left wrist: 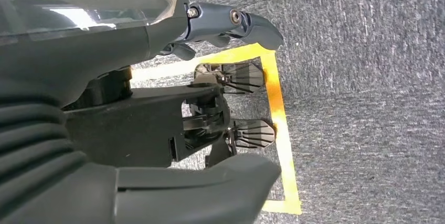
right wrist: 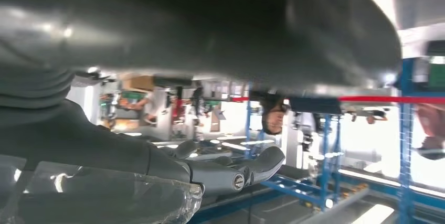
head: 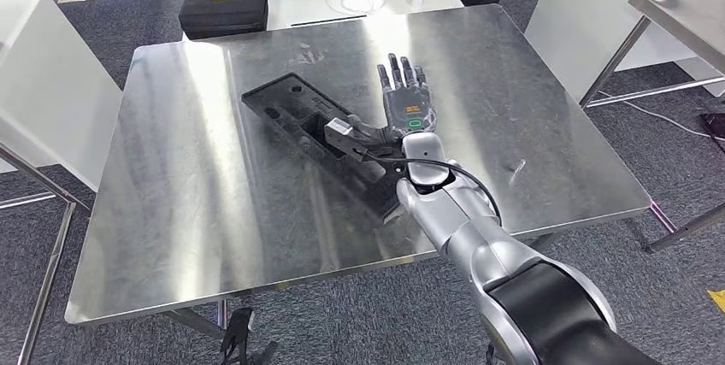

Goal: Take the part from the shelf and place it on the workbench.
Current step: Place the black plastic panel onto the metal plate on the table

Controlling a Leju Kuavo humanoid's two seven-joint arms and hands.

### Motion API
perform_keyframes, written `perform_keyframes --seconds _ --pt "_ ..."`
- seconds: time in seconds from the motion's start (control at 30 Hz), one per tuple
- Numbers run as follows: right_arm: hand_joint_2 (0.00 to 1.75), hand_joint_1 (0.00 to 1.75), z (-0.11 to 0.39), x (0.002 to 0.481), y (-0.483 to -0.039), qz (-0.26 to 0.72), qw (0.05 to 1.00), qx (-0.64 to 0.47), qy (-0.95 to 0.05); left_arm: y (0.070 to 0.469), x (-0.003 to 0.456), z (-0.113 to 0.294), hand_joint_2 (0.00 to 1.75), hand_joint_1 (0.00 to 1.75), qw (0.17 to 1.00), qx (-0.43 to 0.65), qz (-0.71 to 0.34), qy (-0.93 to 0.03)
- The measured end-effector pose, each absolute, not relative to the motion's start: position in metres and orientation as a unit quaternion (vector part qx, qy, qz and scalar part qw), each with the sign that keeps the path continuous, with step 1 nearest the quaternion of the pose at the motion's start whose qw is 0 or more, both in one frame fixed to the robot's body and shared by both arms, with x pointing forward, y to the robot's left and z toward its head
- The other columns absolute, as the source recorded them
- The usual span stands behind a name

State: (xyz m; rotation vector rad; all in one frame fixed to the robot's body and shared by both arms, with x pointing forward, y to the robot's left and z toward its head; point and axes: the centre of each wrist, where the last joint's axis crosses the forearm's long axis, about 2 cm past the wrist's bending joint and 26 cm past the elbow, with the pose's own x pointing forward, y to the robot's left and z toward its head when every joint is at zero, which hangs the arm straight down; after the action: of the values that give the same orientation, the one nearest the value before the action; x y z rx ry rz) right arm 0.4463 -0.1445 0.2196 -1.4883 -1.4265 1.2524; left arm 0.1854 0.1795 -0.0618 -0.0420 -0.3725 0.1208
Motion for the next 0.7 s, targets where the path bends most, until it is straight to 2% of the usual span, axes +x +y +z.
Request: perform_keyframes --seconds 0.47,0.7 --pt "0.0 0.0 0.246 0.443 -0.116 0.469 0.351 -0.531 -0.612 0.191 0.184 -0.065 0.0 0.0 0.981 -0.013 0.062 -0.184" --pt "0.0 0.0 0.273 0.44 -0.117 0.435 0.435 -0.382 -0.69 0.19 0.184 -0.065 0.0 0.0 0.982 -0.017 0.039 -0.183"
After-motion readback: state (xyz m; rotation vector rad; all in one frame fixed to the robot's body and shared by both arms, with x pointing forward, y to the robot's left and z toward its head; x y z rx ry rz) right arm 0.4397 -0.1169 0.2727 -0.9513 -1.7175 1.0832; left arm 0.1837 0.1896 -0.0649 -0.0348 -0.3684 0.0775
